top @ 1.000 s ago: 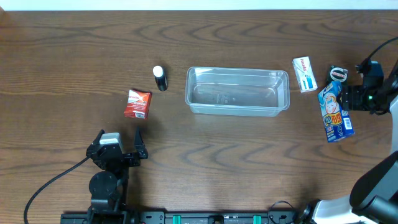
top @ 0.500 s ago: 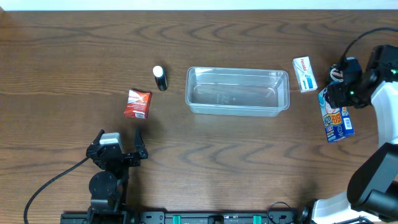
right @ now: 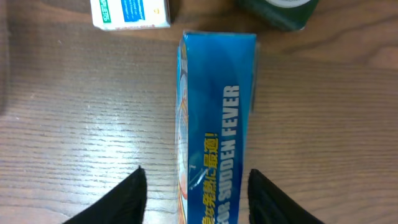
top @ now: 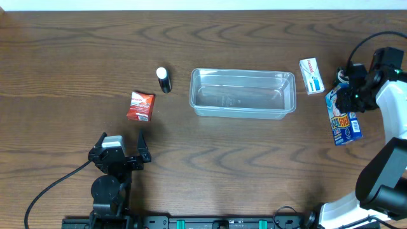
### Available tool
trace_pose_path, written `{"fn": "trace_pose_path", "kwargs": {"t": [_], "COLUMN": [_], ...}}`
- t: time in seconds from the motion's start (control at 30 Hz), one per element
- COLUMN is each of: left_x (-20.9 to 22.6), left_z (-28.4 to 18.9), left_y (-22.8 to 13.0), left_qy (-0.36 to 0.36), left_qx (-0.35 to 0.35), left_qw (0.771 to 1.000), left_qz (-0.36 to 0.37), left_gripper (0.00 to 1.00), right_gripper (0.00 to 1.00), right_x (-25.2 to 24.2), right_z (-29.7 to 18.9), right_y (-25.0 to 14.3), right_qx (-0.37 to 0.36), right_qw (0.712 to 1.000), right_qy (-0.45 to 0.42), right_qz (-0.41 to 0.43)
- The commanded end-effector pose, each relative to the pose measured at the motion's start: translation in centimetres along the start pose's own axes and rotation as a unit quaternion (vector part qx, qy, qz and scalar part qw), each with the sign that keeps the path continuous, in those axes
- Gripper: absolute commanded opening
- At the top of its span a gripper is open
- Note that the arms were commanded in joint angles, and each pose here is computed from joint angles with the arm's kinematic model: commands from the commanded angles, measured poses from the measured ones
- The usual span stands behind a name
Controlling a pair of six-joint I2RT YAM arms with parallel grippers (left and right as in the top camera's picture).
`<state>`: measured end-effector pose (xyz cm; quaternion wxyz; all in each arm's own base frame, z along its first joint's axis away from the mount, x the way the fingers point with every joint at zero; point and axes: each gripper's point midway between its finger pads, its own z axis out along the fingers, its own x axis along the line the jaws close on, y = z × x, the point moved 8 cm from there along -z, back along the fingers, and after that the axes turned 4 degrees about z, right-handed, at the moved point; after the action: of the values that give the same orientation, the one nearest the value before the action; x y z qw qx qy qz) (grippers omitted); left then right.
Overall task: Pack container
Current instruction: 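Lower the right gripper and grasp the blue Kool Fever box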
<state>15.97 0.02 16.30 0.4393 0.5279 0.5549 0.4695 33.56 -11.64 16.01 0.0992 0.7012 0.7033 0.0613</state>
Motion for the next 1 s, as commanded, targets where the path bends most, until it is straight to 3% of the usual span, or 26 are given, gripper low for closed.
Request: {"fn": "trace_pose_path", "kwargs": {"t": [0.0, 0.37, 0.53, 0.97], "left_x": [-0.03, -0.03, -0.03, -0.03], "left_z": [0.04, 0.04, 0.04, 0.04], "left_y": [-0.59, -0.59, -0.59, -0.59], "left_qy": [-0.004, -0.004, -0.004, -0.004], "left_qx": [0.013, 0.013, 0.013, 0.013], "left_qw": [1.0, 1.0, 1.0, 1.0], "left_qz": [0.01, 0.01, 0.01, 0.01], "left_gripper": [0.98, 0.98, 0.98, 0.98], "right_gripper": [0.48, 0.45, 0.34, 0.2], "right_x": [-0.08, -0.07, -0.13, -0.11], "right_z": [-0.06, 0.07, 0.07, 0.07], "right_y": [0.35, -0.07, -0.09, -0.02], "right_qx": [-0.003, 0.007, 0.009, 0.007], "right_qw": [1.0, 1.0, 1.0, 1.0], "right_qy": [0.0, 0.0, -0.003, -0.003], "right_qz": [0.007, 0.021, 0.021, 0.021]}}
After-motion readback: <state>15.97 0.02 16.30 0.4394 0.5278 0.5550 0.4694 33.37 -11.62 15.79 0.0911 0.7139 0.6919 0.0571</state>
